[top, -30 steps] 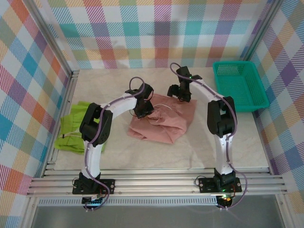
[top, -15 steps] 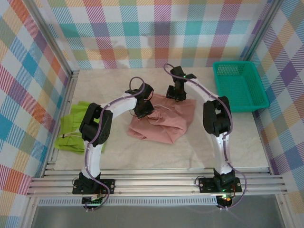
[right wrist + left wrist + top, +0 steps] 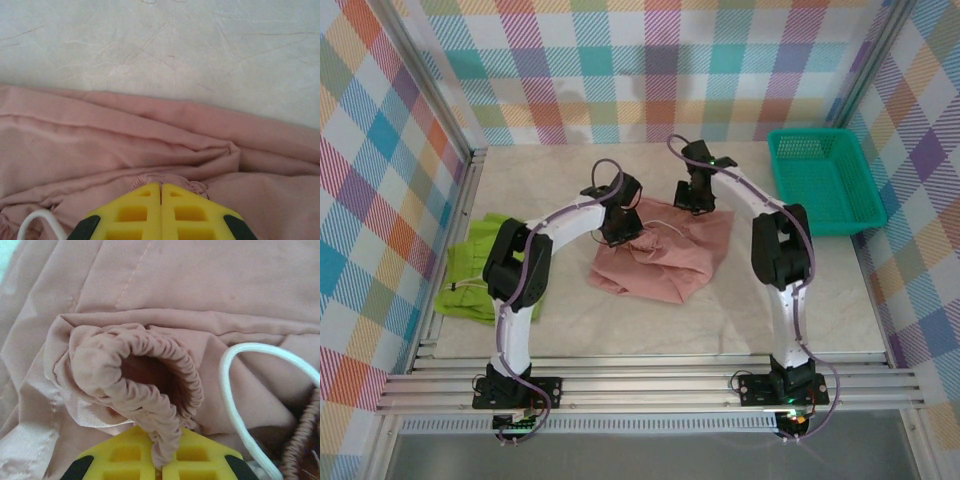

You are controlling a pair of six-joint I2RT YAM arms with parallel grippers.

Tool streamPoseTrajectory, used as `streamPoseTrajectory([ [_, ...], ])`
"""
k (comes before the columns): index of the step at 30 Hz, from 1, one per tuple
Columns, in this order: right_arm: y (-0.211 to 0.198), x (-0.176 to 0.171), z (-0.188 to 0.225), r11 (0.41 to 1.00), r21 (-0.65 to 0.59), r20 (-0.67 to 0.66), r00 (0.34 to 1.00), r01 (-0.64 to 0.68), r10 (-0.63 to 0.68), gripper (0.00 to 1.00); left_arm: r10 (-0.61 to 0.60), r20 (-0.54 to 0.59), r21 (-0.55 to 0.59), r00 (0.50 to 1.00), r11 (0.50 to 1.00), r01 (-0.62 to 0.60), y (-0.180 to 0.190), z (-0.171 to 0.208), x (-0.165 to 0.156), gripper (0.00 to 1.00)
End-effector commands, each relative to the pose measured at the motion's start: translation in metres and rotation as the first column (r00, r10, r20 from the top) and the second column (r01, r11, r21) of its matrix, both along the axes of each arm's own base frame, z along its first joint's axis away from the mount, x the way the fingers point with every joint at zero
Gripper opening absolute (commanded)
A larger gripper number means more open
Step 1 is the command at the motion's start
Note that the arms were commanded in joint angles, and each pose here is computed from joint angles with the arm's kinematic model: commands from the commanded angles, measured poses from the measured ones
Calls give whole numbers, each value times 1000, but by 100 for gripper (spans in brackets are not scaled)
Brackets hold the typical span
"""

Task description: Fold and stack the shorts

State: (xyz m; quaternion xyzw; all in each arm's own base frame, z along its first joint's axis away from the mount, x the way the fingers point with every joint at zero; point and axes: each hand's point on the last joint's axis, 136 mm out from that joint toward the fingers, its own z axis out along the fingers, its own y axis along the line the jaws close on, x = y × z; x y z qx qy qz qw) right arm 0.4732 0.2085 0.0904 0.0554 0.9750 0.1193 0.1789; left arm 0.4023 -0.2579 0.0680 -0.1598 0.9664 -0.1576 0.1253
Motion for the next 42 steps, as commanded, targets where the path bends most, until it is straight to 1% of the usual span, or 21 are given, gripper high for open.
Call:
streamPoseTrajectory([
  [1, 7, 0, 85, 994, 108, 188, 982, -15, -6, 0, -49, 91, -50, 995, 997, 54, -7, 49, -6, 0],
  [5, 15, -12, 125, 979, 192, 268, 963, -65, 12, 0, -69, 152, -71, 986, 994, 81, -3, 79, -13, 0],
  [10, 41, -26, 157, 963, 219, 335, 939, -159, 80, 0, -126, 209, -86, 970, 985, 147, -1, 104, -25, 0],
  [15, 77, -33, 181, 947, 187, 399, 901, -263, 171, 0, -187, 246, -75, 951, 975, 211, 7, 110, -39, 0],
  [19, 103, -34, 188, 938, 170, 413, 886, -302, 210, 0, -189, 308, -166, 932, 954, 248, 12, 103, -46, 0],
  [22, 127, -40, 183, 927, 165, 401, 881, -337, 249, 0, -147, 370, -226, 917, 943, 243, 25, 95, -42, 0],
  [25, 157, -49, 171, 911, 161, 374, 878, -379, 299, 0, -106, 401, -257, 910, 940, 223, 43, 80, -40, 0],
  [29, 188, -56, 147, 905, 142, 332, 881, -401, 338, 0, -88, 420, -262, 903, 941, 213, 55, 60, -38, 0],
  [32, 209, -60, 126, 898, 159, 290, 889, -409, 354, 0, -75, 433, -255, 898, 946, 202, 61, 49, -40, 0],
  [34, 225, -66, 110, 890, 174, 260, 891, -422, 371, 0, -46, 444, -268, 895, 946, 182, 67, 47, -42, 0],
  [35, 231, -67, 104, 887, 181, 252, 892, -424, 375, 0, -31, 449, -273, 893, 947, 171, 71, 47, -43, 2],
  [38, 246, -71, 80, 886, 219, 206, 907, -409, 368, 3, 16, 464, -271, 886, 955, 125, 87, 54, -48, 19],
  [39, 250, -71, 72, 886, 242, 183, 915, -396, 359, 5, 28, 466, -258, 884, 960, 106, 93, 56, -51, 44],
  [40, 255, -71, 64, 884, 265, 166, 921, -385, 351, 11, 40, 469, -246, 882, 965, 87, 99, 60, -54, 61],
  [41, 260, -71, 59, 880, 286, 156, 924, -379, 348, 17, 50, 469, -234, 882, 970, 70, 104, 62, -57, 74],
  [42, 265, -71, 52, 876, 310, 140, 929, -370, 343, 21, 67, 465, -224, 883, 974, 44, 110, 64, -61, 85],
])
